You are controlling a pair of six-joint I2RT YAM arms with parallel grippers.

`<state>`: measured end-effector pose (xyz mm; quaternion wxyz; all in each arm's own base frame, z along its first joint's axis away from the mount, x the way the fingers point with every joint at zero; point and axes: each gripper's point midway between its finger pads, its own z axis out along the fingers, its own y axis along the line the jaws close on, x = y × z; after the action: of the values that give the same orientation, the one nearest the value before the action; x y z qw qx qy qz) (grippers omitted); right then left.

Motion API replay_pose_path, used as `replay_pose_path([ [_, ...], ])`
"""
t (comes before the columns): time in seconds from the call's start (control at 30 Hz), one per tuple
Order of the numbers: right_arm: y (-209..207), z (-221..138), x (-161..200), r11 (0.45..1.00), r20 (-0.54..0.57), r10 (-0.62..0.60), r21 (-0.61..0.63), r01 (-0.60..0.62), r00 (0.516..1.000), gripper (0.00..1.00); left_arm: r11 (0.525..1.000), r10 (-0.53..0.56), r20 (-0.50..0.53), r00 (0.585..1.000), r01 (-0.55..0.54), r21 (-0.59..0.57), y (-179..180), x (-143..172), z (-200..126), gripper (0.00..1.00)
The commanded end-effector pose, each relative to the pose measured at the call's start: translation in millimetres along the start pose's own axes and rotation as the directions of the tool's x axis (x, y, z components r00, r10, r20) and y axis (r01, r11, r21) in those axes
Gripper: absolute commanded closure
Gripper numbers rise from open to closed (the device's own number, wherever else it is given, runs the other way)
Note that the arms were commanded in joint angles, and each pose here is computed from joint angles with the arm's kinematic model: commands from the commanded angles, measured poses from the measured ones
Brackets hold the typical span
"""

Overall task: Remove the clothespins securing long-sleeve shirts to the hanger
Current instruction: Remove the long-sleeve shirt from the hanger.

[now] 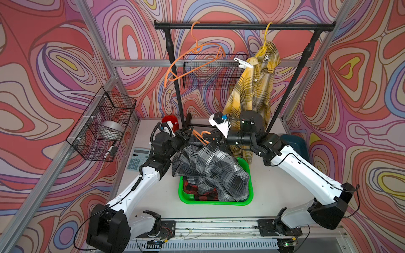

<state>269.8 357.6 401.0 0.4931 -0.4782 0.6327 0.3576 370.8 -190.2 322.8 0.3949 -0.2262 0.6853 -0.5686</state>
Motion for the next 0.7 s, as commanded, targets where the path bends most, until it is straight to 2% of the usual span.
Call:
replay_pose_path([
  [0.0,6,14,22,0.999,-0.050,0.033,-0.035,-0.035,0.998,1.00,0.969,0.033,-0.034,0.999,-0.024,0.244,-76,6,-6,1.00],
  [0.17,6,12,27,0.999,-0.060,0.043,-0.024,-0.044,0.997,1.00,0.968,0.046,-0.039,0.998,-0.035,0.248,-84,5,-7,1.00],
  [0.27,4,11,27,0.999,-0.058,0.043,-0.011,-0.044,0.997,1.00,0.969,0.049,-0.041,0.998,-0.038,0.244,-85,6,-11,0.70],
  [0.47,-11,10,23,0.997,-0.045,0.039,0.075,-0.036,0.998,1.00,0.975,0.055,-0.064,0.996,-0.039,0.219,-85,8,-20,0.49],
  [0.67,-33,1,10,0.976,0.006,0.024,0.217,-0.025,1.000,1.00,0.981,0.112,0.051,0.992,-0.119,0.156,-92,-13,-60,0.35],
])
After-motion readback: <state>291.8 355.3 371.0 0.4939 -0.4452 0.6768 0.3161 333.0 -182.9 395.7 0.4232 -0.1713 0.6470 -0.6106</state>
